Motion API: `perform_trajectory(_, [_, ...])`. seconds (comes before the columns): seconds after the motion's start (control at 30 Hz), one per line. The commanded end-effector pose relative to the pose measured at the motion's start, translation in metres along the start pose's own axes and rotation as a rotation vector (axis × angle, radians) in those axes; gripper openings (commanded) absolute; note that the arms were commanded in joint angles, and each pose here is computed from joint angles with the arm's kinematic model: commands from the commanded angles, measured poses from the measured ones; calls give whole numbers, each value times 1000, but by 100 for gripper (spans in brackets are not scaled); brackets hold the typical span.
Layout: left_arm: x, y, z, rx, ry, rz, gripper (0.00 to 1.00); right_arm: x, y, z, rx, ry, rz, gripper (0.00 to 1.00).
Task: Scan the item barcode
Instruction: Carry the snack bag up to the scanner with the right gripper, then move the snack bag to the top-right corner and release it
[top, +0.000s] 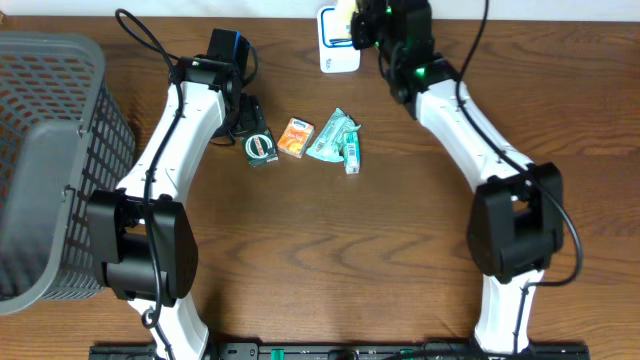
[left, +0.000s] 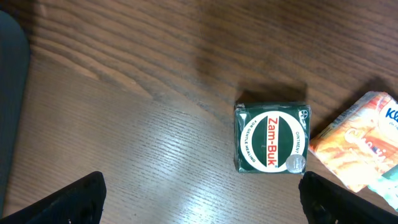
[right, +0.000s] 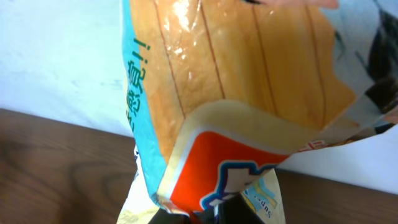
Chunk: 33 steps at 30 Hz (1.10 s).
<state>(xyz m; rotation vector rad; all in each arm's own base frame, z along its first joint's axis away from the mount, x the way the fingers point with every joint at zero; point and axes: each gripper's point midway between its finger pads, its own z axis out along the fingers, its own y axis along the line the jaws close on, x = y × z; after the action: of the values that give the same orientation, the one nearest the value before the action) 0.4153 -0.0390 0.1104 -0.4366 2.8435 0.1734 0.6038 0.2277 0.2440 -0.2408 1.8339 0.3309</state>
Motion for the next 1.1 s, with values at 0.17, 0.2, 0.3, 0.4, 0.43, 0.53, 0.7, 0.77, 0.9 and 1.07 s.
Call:
perform_trajectory(0.17, [-2, 1, -4, -1, -12, 6, 98, 27, 14, 45, -35, -136, 8, 1])
perform_trajectory(0.2, [-2, 1, -4, -1, -12, 6, 98, 32, 13, 48, -32, -140, -3, 1])
perform_trajectory(0.3, [-2, 1, -4, -1, -12, 6, 98, 37, 0, 50, 45, -129, 1, 1])
perform_trajectory(0.4, [-2, 1, -4, -1, -12, 6, 98, 41, -1, 50, 48, -115, -17, 1])
perform_trajectory(0.43, [-2, 1, -4, -1, -12, 6, 98, 41, -1, 50, 50, -115, -18, 1])
perform_trajectory(0.53, [-2, 1, -4, -1, -12, 6, 98, 32, -15, 45, 99, -123, -12, 1])
perform_trajectory(0.7, [-2, 1, -4, -1, -12, 6, 98, -3, -78, 12, 238, -85, 7, 1])
perform_trajectory(0.77, [-2, 1, -4, -1, -12, 6, 97, -2, -121, -9, 312, -1, 21, 1])
perform_trajectory(0.9, [-2, 1, -4, -1, -12, 6, 98, 51, -215, -56, 455, 305, -70, 1])
perform_trajectory(1.07, [-2, 1, -4, -1, -12, 6, 98, 109, -322, -132, 707, 576, -29, 8])
